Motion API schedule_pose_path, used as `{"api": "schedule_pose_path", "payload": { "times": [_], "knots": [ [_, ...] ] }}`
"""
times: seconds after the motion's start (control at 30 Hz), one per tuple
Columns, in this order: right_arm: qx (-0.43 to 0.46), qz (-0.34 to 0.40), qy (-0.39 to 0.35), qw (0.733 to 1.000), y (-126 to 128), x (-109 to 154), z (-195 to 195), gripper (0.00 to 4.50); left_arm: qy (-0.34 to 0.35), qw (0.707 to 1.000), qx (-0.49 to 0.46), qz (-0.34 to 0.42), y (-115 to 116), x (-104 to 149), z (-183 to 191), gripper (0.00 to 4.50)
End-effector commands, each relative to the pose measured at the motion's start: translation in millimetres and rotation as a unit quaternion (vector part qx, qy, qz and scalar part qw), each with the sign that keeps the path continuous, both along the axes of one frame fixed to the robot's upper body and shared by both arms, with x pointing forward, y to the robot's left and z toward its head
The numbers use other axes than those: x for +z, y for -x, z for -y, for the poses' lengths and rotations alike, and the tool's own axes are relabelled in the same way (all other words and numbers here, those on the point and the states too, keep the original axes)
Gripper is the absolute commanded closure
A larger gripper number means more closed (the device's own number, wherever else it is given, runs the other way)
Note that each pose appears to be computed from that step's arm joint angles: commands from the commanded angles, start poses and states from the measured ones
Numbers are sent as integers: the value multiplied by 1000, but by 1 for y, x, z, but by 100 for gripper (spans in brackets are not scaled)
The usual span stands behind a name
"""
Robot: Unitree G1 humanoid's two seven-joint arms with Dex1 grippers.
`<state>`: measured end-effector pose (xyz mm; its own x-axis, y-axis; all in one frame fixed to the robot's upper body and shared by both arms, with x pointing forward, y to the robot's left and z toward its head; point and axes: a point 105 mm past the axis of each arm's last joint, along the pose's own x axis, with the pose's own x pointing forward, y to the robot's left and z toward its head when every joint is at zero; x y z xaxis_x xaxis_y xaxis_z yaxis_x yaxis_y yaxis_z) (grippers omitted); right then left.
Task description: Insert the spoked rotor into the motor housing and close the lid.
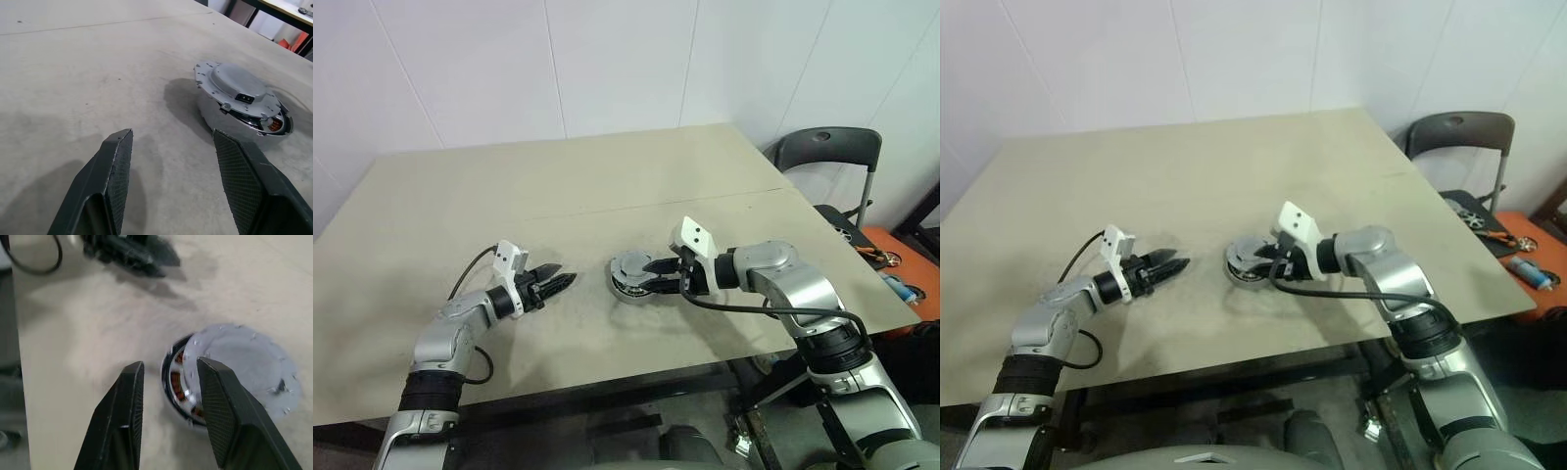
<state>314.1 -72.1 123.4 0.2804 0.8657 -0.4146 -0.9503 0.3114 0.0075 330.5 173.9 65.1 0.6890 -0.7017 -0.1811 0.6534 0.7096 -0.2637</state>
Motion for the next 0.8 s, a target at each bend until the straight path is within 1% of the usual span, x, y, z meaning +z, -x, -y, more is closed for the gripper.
{"api": "schedule_pose_path", "payload": {
  "times": [0.03, 0.13, 0.17, 0.23, 0.3, 0.37, 0.4, 0.6, 0.7, 0.73, 0.8],
  "knots": [
    [-60, 48, -34, 997, -21, 17, -7, 270, 1, 1000, 6, 19, -9, 11, -3, 171],
    [-114, 67, -41, 990, -36, 9, -10, 270, 1, 1000, 7, 17, -13, 11, -3, 171],
    [-124, 70, -48, 989, -38, 8, -12, 235, 1, 1000, 7, 17, -14, 11, -3, 171],
    [-132, 76, -56, 987, -38, 7, -14, 180, 1, 1000, 7, 17, -16, 12, -3, 171],
    [-129, 84, -42, 987, -35, 0, -20, 113, 0, 1000, 8, 17, -20, 13, -4, 171],
    [-115, 79, -11, 990, -29, -13, -30, 45, 0, 1000, 8, 18, -21, 12, -4, 171],
    [-113, 77, -7, 991, -27, -16, -32, 14, 0, 1000, 7, 19, -21, 12, -4, 171],
    [-136, 72, -12, 988, -32, -21, -35, 14, -1, 1000, 2, 20, -13, 10, -2, 171],
    [-180, 72, -28, 981, -44, -20, -28, 14, -2, 1000, 1, 21, -10, 10, -1, 171],
    [-189, 76, -33, 978, -47, -18, -25, 6, -2, 1000, 1, 21, -8, 10, 0, 171],
    [-191, 80, -33, 978, -49, -16, -23, 6, -2, 1000, 1, 22, -6, 10, 0, 171]
  ]
}}
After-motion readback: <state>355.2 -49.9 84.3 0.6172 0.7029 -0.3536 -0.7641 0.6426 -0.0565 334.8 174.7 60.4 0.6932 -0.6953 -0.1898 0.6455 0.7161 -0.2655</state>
